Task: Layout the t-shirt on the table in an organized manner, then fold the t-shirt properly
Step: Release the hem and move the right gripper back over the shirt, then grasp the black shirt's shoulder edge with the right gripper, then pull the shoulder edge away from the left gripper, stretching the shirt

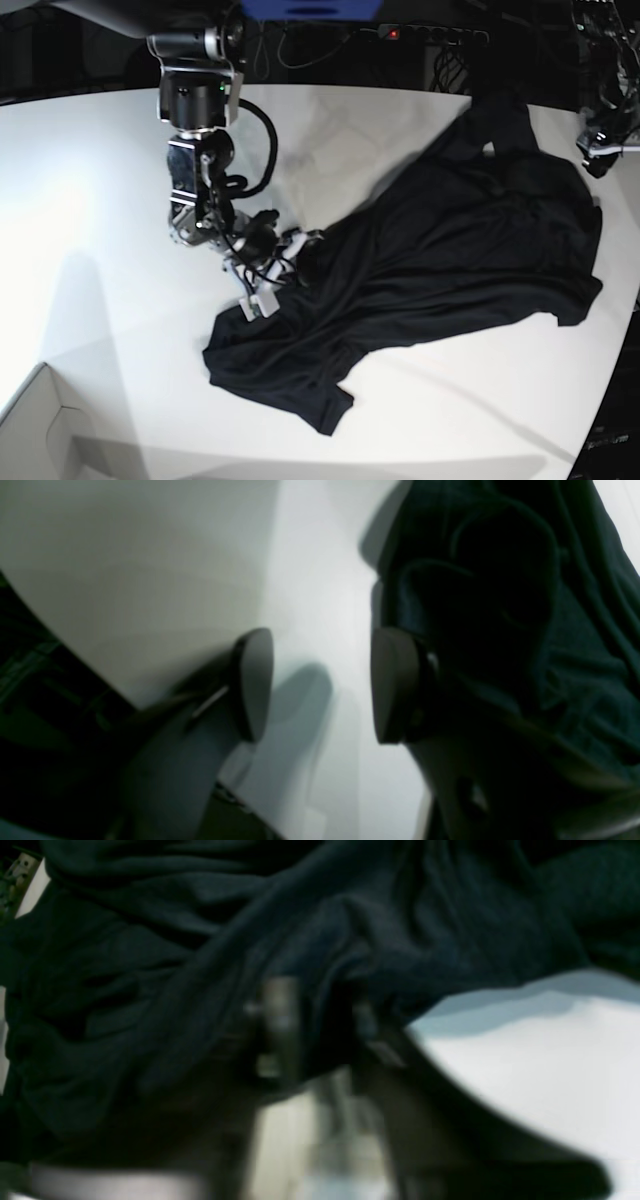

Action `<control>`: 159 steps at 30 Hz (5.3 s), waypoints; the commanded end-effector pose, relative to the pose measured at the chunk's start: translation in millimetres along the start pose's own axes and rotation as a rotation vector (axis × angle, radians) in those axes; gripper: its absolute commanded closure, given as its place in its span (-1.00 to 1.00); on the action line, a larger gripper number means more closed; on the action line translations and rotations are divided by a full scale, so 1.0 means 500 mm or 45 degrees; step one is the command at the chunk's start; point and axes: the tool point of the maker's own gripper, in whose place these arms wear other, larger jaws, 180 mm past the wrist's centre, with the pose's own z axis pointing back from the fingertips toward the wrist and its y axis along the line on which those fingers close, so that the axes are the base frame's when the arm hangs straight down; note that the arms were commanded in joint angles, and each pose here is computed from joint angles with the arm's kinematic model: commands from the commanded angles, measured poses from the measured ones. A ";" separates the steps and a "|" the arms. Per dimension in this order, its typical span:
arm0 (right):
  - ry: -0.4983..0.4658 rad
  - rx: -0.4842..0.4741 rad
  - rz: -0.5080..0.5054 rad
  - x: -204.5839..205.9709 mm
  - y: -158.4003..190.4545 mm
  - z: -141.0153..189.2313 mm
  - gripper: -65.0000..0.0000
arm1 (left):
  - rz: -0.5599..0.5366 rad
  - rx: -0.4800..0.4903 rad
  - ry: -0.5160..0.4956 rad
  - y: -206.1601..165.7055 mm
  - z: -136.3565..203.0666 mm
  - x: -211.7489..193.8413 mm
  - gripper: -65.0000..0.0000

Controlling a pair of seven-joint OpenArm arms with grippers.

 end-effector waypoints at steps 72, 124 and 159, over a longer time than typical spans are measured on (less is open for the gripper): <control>0.276 0.111 0.382 -0.123 0.171 0.111 -0.08 | 0.102 -0.108 -0.019 -0.039 0.007 0.124 0.99; 0.108 -0.207 0.380 -0.176 0.083 0.395 1.00 | 0.075 -0.074 -0.022 -0.010 0.039 0.117 0.99; -0.247 -0.507 0.370 0.059 -0.090 0.439 1.00 | 0.101 -0.375 -0.228 -0.228 0.019 0.229 0.99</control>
